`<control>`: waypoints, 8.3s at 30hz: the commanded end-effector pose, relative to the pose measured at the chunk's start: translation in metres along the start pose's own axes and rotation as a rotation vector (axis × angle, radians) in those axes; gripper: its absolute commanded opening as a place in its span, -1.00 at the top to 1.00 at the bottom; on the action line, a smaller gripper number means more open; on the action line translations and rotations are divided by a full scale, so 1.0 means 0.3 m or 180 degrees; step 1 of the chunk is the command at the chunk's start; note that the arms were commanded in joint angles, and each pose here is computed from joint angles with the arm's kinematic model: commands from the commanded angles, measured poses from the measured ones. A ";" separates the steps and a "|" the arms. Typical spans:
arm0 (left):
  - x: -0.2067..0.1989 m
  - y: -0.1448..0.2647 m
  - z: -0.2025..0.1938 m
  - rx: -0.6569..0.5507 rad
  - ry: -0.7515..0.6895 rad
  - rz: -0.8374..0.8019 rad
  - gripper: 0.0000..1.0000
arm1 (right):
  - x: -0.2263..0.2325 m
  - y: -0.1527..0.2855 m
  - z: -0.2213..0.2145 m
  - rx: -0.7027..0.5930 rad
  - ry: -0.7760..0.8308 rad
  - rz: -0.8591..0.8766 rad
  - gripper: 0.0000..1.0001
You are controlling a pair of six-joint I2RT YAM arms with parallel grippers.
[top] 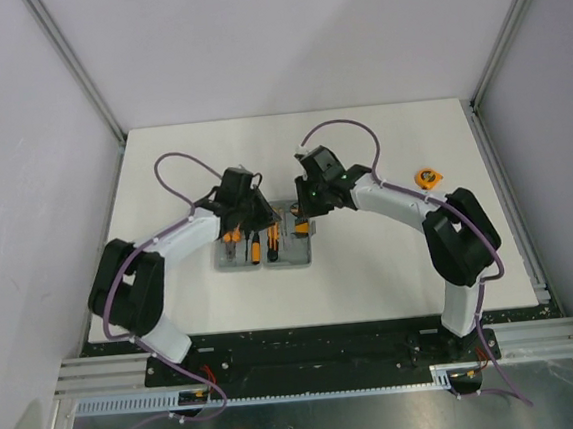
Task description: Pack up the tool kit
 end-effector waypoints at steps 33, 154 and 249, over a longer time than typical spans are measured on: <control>0.036 -0.213 0.107 0.0204 -0.0944 0.0065 0.99 | 0.145 -0.108 -0.177 0.0231 0.0233 0.0488 0.78; 0.093 -0.265 0.079 0.0478 -0.0883 0.0126 1.00 | 0.059 -0.279 -0.296 0.0109 0.0422 -0.0307 0.90; 0.205 0.006 -0.119 0.0467 -0.0122 -0.0103 0.05 | 0.090 -0.289 -0.059 0.0137 0.0403 -0.0513 0.95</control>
Point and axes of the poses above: each gripper's point midway between its finger pads, its own y axis back along the fingers, its own x axis along the line the jaws close on, z = x × y, the point moved 6 cm from there along y, back along the fingers, and after that the axes turned 4 degrees about -y, right-handed, at the moved point
